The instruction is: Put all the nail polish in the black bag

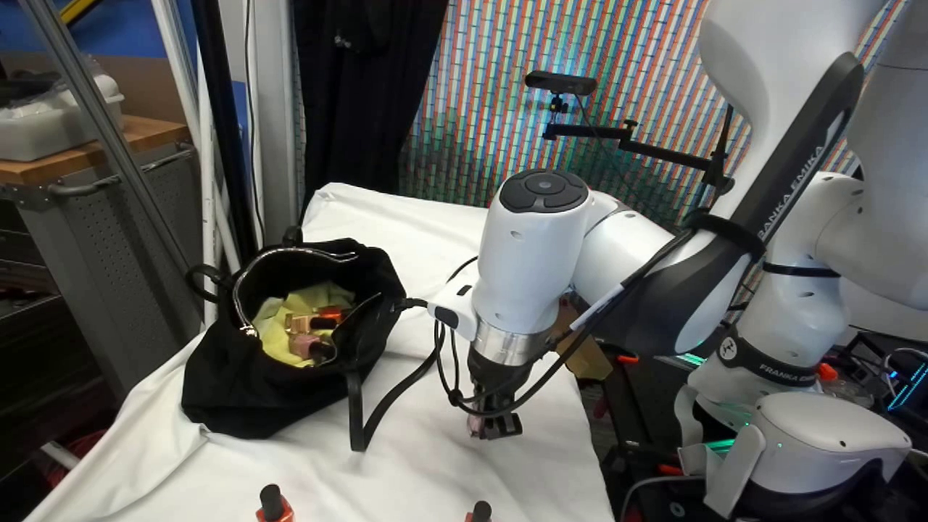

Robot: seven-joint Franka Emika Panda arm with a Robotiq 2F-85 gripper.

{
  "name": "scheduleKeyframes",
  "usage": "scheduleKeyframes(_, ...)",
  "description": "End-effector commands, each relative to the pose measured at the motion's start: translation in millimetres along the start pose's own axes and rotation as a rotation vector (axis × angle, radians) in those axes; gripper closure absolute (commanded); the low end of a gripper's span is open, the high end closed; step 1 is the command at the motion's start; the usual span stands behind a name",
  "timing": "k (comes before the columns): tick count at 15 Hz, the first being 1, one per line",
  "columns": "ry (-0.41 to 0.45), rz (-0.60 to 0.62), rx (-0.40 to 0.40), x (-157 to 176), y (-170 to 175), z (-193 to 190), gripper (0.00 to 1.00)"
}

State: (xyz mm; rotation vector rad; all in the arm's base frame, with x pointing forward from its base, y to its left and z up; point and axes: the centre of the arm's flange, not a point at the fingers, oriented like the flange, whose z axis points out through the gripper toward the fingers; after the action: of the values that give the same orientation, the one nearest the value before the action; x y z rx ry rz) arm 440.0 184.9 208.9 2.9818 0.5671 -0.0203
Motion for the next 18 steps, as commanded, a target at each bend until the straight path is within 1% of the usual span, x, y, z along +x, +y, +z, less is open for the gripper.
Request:
scheduleKeyframes(1,0.061,0.027,-0.068,-5,-8,-42,0.79)
scheduleKeyframes(4,0.112,0.072,-0.108,1,-10,-75,0.79)
scheduleKeyframes(9,0.177,0.163,-0.156,31,0,-121,0.79)
scheduleKeyframes(12,0.225,0.177,-0.187,61,12,-140,0.80)
scheduleKeyframes(15,0.273,0.172,-0.217,97,31,-157,0.80)
scheduleKeyframes(18,0.287,0.172,-0.226,135,51,-161,0.80)
